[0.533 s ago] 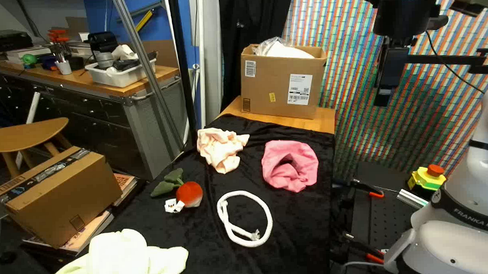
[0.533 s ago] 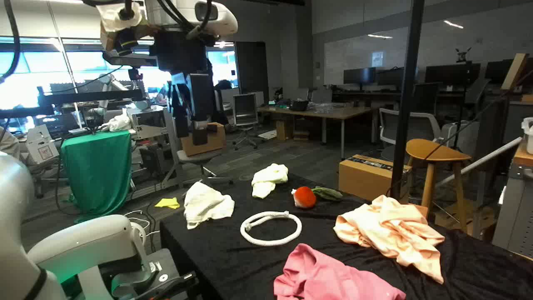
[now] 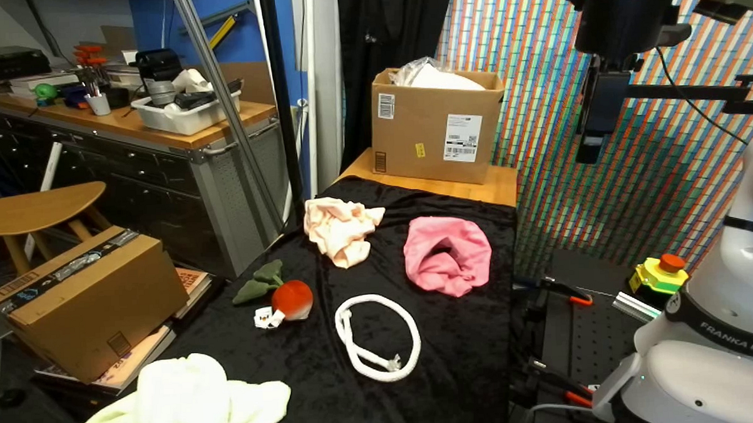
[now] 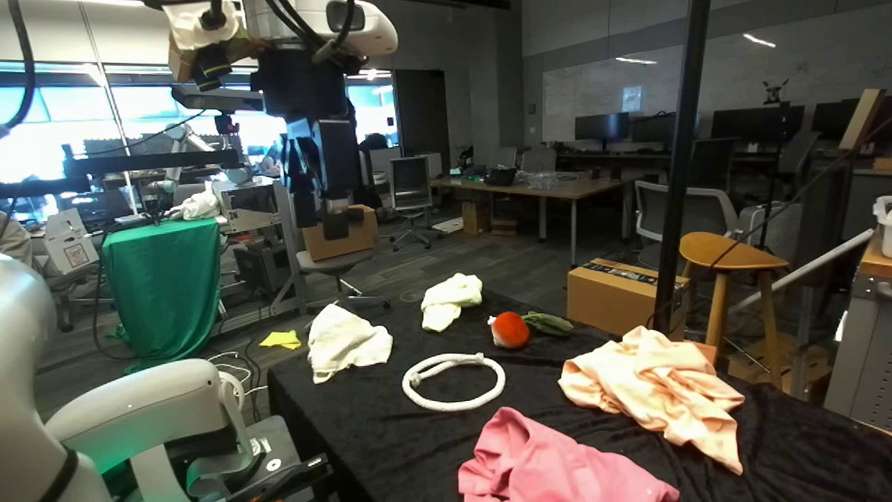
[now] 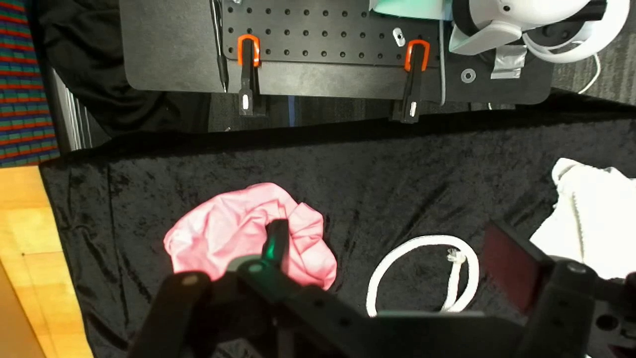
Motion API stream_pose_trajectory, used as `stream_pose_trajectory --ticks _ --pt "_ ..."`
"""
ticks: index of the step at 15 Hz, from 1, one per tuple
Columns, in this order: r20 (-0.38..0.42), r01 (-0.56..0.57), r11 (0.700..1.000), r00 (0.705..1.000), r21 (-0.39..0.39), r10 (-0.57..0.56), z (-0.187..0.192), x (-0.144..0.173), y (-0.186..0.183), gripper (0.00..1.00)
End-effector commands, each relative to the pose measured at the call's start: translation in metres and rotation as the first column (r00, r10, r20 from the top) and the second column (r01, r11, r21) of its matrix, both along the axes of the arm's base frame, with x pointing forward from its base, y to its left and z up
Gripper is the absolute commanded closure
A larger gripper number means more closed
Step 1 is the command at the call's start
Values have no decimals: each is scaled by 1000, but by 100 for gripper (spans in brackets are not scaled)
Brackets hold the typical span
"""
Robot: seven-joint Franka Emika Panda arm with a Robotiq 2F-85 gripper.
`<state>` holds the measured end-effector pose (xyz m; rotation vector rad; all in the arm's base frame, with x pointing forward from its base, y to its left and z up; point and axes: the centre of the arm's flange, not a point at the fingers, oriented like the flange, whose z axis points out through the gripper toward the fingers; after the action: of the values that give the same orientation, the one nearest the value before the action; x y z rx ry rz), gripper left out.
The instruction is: Stack up all the objects on the table
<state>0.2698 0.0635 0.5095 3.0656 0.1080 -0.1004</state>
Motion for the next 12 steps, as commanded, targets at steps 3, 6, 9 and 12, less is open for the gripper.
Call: stream_pose_trajectory --ticks 3,6,9,12 --pt "-27 -111 992 994 -62 110 -9 27 58 0" --pt "-36 -221 969 975 -111 219 -22 45 111 0" --pt "-37 -320 938 947 -132 318 -30 58 159 0" --pt "-56 -416 901 909 -126 412 -45 79 209 0"
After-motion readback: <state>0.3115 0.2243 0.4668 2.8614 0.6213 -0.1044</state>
